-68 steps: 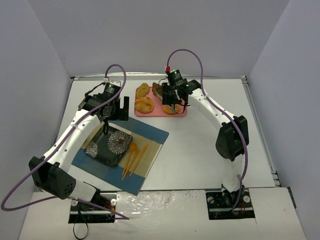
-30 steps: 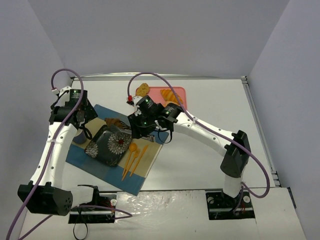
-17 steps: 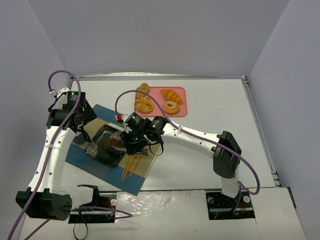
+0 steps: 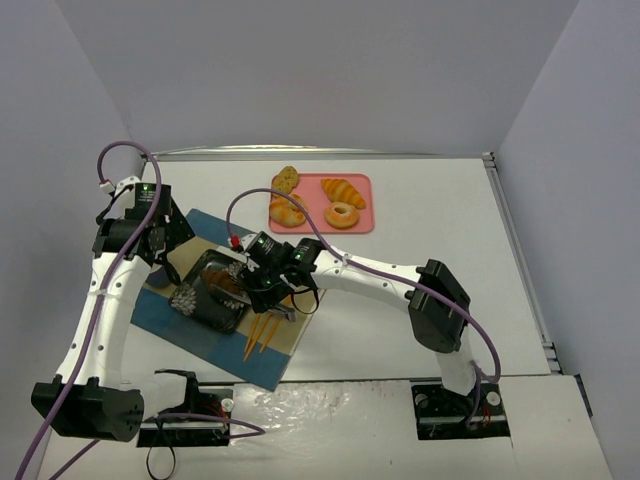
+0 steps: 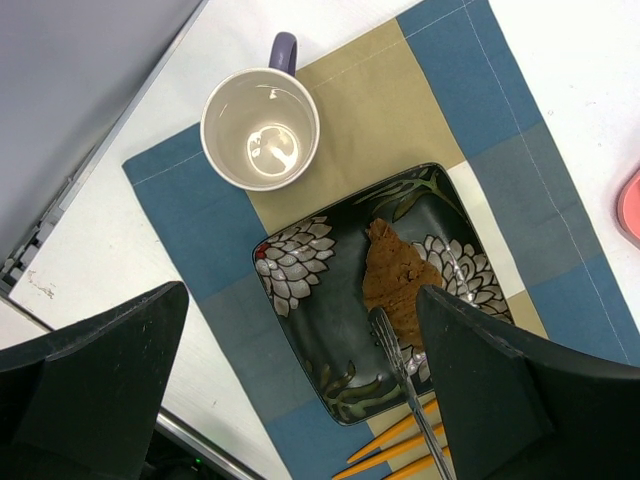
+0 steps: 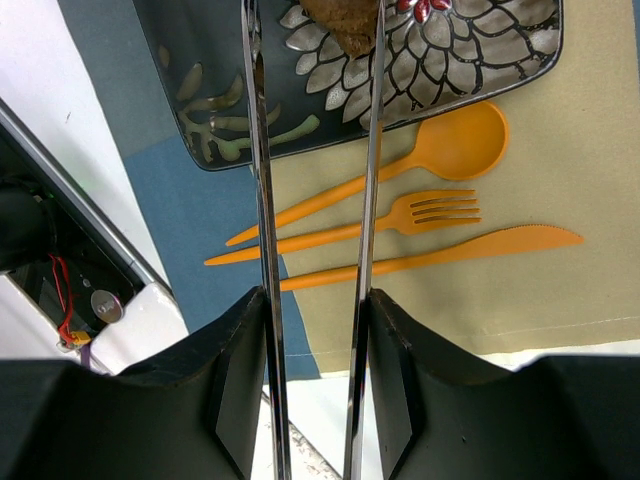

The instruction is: Place the bread

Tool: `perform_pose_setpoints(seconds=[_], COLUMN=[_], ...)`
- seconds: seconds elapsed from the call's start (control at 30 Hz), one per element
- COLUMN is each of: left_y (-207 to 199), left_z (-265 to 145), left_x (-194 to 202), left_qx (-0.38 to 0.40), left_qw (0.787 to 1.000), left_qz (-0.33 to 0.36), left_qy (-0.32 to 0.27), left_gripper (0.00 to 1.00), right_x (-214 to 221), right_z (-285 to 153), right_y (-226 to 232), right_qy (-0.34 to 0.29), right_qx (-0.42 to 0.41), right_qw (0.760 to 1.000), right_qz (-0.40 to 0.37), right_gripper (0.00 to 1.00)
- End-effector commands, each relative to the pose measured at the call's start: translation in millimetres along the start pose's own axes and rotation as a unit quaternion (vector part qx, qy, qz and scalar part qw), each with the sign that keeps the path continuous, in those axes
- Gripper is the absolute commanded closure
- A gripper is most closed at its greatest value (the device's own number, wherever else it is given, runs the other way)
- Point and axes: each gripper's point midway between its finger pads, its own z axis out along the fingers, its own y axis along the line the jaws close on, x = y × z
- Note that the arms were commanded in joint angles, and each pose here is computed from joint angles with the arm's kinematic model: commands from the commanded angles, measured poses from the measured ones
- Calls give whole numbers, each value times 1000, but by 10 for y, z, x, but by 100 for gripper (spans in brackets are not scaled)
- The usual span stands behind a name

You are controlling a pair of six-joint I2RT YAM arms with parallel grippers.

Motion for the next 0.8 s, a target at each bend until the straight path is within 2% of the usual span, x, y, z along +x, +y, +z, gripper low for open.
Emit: perform_pose_setpoints(seconds=[0.0,0.1,0.77], left_y=[-24,-29,-78], left_z=[-122,-114,-117], left_x=[-194,-194,-189], left_qx=[17,17,31], left_qw=[999,999,999], left_qz=[-19,-19,-20], left_qy=[-33,-33,-30], left_gripper=[3,3,3], right_x=[-271,-297,-384], right_z=[-88,-114,-314], right_y=[74,87,148], right_qy=[-48,-49,-61], right_qx=[-1,-2,-1], right_qw=[999,999,998], right_qz=[-10,-12,-23], right_gripper=[69,63,58])
